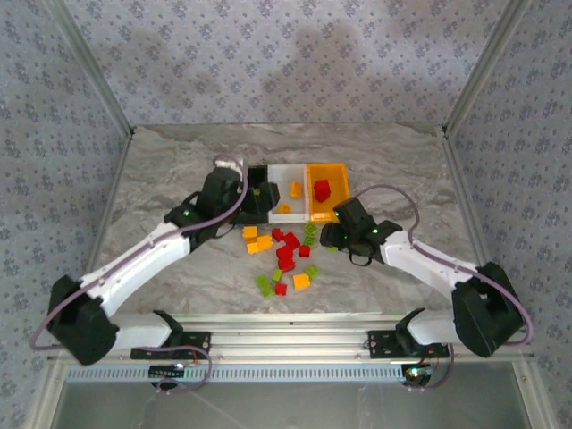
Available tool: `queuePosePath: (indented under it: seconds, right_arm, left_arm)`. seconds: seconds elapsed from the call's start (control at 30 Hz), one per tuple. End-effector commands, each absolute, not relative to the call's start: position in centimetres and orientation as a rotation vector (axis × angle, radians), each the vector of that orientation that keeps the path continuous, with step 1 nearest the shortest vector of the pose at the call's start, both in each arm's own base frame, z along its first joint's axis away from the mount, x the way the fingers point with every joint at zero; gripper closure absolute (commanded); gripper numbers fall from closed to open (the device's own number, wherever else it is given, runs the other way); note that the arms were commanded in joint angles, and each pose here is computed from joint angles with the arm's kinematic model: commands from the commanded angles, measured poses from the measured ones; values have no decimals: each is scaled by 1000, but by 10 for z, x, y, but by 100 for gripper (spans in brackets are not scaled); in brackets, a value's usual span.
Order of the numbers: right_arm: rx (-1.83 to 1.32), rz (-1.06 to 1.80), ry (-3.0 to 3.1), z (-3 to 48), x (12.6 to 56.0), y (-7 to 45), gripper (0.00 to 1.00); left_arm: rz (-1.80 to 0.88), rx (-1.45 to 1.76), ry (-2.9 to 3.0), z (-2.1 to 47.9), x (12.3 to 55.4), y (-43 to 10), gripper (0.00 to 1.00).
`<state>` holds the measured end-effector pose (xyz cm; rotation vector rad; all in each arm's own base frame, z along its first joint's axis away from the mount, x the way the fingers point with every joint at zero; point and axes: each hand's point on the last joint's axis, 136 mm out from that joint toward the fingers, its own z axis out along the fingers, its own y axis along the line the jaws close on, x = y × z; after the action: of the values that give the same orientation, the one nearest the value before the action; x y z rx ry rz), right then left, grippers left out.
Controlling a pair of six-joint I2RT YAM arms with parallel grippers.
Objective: Sort the legos into containers by color
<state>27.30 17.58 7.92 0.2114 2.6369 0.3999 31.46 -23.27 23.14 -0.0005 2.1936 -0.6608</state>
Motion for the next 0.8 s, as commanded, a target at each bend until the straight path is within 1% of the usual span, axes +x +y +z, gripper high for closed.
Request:
queuePosePath:
  seconds: [0.0,0.23,0.4,0.5,0.6,0.67,0.77]
  right_arm:
    - [221,350,2645,66,282,176,35]
    - [231,225,2679,44,293,170,38]
    - [216,170,2729,26,293,169,41]
    - [209,143,2745,19,294,168,49]
    - [194,141,2743,20,295,170,59]
    - [176,161,2734,26,297,173,66]
    - [128,219,2696,47,300,182,72]
  left_arm:
    - [-664,-43,2224,207,290,-217,0]
    - [-618,-194,2266,159,242,-163,0]
    - [-595,-286,2274,137,223,-139,0]
    - [-580,-321,2262,131,218,-129,0]
    - [-567,-332,2253,129,215,-123,0]
    - [-554,-333,2253,129,214,-120,0]
    - [-548,-325,2256,129,213,-120,0]
